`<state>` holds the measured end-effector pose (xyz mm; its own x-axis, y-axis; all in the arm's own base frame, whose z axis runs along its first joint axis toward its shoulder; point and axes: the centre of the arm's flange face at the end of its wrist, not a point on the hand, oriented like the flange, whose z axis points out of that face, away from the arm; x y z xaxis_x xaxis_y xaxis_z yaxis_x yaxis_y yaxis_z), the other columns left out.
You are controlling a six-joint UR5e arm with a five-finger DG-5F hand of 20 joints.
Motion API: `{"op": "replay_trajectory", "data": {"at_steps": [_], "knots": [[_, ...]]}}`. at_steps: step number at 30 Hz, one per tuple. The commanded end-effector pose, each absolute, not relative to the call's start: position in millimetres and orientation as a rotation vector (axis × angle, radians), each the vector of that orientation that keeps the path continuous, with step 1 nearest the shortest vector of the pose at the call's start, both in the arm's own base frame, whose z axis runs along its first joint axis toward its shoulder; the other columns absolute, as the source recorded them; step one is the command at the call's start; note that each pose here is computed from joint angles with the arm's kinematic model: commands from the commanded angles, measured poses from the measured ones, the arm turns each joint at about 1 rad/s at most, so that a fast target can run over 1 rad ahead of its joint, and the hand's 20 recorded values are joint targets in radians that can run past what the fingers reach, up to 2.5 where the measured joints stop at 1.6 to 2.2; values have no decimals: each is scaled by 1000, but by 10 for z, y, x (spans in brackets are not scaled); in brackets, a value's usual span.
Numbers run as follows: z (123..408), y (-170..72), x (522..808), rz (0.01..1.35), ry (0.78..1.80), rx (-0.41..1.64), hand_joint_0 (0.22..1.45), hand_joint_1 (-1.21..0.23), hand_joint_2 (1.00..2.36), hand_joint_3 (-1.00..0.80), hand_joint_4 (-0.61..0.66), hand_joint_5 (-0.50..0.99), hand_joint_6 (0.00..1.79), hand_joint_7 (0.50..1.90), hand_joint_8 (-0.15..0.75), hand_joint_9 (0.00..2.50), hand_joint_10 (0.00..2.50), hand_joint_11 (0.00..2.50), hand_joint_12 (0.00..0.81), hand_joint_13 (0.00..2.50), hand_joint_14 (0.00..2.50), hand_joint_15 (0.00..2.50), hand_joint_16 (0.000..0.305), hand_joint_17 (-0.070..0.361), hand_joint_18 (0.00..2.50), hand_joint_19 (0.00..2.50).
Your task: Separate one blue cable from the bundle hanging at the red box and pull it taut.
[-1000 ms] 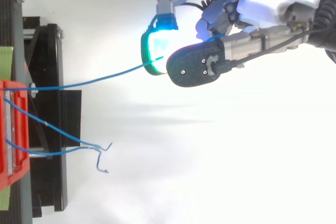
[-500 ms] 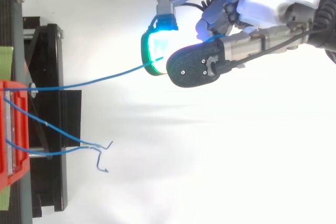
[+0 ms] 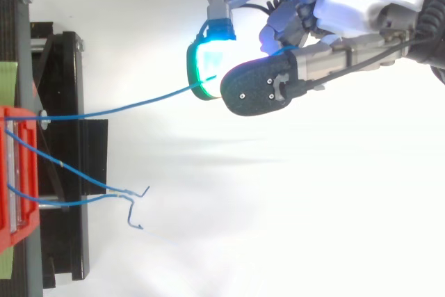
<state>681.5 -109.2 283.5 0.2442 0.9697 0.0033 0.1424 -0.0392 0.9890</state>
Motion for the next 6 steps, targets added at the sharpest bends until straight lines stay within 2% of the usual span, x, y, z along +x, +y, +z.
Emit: {"op": "replay_trajectory", "data": {"at_steps": [1,6], "knots": [[2838,-1091,6817,968,1116,1437,629,-743,1020,-87,5,-154,857,1199,276,1116,981,1622,365,1016,2317,1513,41,93,1384,1433],[2831,-1091,6814,967,1117,1438,628,-744,1020,-81,5,-153,856,1203,279,1124,975,1636,358,1016,2320,1496,42,94,1385,1430]]}}
